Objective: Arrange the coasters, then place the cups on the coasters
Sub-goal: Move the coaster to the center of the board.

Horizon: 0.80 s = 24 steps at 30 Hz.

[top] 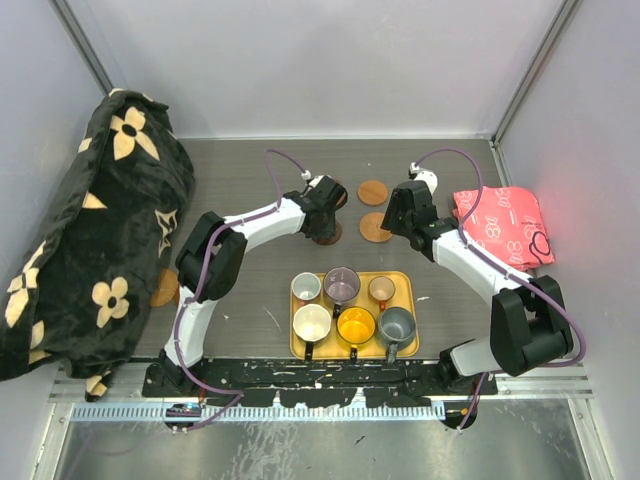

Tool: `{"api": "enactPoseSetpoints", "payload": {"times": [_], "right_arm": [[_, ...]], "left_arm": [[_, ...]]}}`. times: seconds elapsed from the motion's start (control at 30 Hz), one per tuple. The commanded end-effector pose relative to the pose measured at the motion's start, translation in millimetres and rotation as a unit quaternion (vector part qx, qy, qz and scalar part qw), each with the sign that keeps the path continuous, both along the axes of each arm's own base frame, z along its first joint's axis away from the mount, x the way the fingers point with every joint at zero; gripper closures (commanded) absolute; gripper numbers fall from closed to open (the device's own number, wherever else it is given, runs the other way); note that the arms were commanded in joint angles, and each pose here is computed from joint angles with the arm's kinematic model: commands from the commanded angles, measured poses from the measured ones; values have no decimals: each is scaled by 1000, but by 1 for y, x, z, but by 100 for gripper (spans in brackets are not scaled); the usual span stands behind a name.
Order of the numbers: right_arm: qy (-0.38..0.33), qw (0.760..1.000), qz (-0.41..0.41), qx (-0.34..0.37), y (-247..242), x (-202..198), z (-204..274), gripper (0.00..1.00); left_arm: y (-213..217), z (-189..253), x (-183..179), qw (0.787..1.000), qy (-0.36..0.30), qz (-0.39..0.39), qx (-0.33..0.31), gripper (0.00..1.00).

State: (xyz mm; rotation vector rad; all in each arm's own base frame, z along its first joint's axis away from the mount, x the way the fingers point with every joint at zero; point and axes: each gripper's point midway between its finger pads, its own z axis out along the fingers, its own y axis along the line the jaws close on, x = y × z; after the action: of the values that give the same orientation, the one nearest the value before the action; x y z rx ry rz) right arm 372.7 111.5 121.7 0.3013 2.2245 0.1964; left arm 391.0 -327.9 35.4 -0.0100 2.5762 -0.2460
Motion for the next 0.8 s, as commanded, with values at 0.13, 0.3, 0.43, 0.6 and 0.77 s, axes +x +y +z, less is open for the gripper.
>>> {"api": "enactPoseSetpoints", "payload": {"times": [0.13,0.3,0.43,0.6,0.77], "right_arm": [[-28,1000,-3,13,3,10,13,54],[-27,1000,-4,13,3,10,12,54],[-25,1000,-3,12,3,10,11,54],[-24,1000,-4,11,3,11,10,54],[-22,1000,-5,9,2,11,8,54]], "left_arm": [[0,-6,-7,1000,24,-9,-6,64],[-10,-11,-4,999,26,-18,-22,64],[-23,-10,0,998,24,-31,-41,65],[-33,-12,5,997,27,-40,-57,65],[-32,-12,5,997,28,-38,-53,65]]}}
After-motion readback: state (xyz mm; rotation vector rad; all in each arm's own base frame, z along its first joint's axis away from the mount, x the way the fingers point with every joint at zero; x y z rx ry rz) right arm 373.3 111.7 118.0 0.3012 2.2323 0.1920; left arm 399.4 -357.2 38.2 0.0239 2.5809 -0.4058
